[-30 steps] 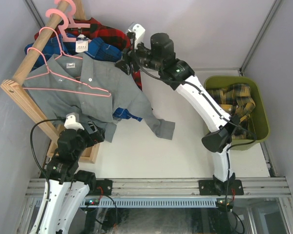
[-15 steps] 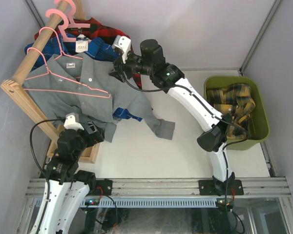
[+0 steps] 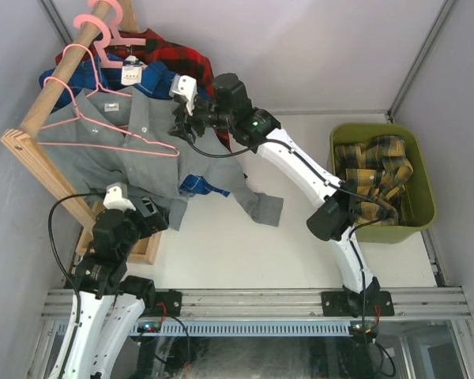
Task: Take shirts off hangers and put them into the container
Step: Pick up the hanger from the clothesline.
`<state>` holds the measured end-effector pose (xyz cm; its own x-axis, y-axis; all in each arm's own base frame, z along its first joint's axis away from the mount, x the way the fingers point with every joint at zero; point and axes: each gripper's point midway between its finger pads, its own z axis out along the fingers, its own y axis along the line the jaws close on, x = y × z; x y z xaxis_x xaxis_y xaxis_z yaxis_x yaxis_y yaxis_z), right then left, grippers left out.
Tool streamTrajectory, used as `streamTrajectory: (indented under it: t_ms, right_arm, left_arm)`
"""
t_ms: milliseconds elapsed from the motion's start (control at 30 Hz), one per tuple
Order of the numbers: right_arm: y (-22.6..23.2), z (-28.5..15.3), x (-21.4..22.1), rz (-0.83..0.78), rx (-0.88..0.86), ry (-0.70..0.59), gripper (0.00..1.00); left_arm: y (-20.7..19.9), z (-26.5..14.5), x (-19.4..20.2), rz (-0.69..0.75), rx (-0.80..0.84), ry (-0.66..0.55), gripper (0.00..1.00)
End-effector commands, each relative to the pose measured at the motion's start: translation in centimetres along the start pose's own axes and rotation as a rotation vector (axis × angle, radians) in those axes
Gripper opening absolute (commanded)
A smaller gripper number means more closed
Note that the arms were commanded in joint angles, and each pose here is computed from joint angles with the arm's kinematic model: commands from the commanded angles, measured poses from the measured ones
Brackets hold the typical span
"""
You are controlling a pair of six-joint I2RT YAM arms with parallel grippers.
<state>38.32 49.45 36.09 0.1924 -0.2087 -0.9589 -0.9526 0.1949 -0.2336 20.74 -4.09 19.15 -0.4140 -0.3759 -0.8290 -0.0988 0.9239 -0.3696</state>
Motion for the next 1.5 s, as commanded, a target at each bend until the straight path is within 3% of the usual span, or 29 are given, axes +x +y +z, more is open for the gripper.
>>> streamTrajectory:
  t_ms: [0,167,233,367,733,967,1133,1467]
  right_arm:
    - [1.5,-1.4,-5.2,-0.075,-0.024,-0.102,0.57]
    - [0.6,-3.8,-9.1,-0.121,0.069,-0.164,0.57]
    - [0.2,-4.6,-10.3,-0.172,0.099,-0.185,0.52]
    - [-1.0,-5.4,-11.5,-0.202,0.15,-0.205,0.54]
    - [-2.6,-1.4,-4.8,-0.092,0.129,-0.1,0.59]
    - [-4.6,-1.1,-2.9,-0.084,0.168,-0.066,0.7]
    - [-1.5,-1.7,-2.9,-0.047,0.03,-0.058,0.58]
    - [3.9,-1.6,-7.3,-0.119,-0.197,-0.214,0.58]
  left_arm:
    - [0.1,0.4,-0.3,0.007,-0.005,-0.014,1.0]
    - [0.2,0.4,-0.2,0.007,-0.007,-0.015,1.0]
    - [0.2,0.4,-0.3,0.007,-0.008,-0.016,1.0]
    - [0.2,0.4,-0.3,0.007,-0.008,-0.016,1.0]
    - [0.2,0.2,-0.5,0.004,-0.008,-0.028,1.0]
    - [0.2,0.2,-0.4,0.004,-0.007,-0.026,1.0]
    - [0.1,0.4,-0.3,0.006,-0.001,-0.018,1.0]
    - [0.0,0.4,-0.2,0.007,0.0,-0.011,1.0]
